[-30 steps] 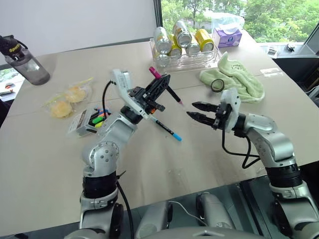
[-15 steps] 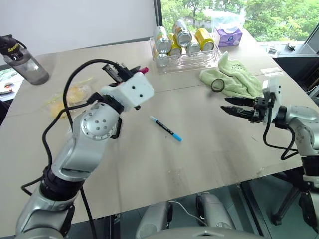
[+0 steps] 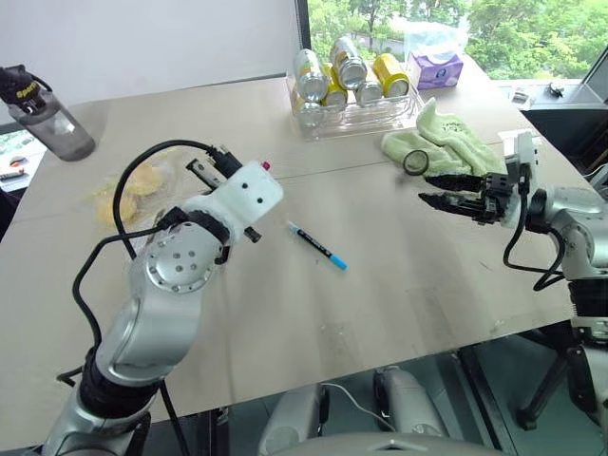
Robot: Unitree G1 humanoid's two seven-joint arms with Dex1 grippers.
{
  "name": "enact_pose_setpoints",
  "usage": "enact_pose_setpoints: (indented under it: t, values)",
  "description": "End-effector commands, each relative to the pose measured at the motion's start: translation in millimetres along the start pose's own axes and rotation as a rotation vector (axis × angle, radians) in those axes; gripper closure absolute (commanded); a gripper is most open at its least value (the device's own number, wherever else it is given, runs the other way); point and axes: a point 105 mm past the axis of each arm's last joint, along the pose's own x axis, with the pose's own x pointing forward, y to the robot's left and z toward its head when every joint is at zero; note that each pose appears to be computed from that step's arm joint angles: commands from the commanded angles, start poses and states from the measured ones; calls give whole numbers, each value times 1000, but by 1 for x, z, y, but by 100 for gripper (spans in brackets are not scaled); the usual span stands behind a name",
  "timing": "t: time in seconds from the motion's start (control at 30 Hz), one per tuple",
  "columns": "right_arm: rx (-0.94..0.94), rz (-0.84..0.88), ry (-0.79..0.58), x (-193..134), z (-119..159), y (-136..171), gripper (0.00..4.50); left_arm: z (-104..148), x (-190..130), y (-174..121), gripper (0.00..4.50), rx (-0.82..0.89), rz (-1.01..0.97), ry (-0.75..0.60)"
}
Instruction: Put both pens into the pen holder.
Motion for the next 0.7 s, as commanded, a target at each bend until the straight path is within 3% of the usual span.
enact_pose_setpoints:
  t: [0.03, 0.7]
  values:
    - [-31, 55, -29, 6, 13, 4, 244, 8, -10, 15, 450, 28, 55, -19]
    - [-29, 150, -39, 16, 16, 3, 244, 6, -25, 28, 450, 83, 68, 59]
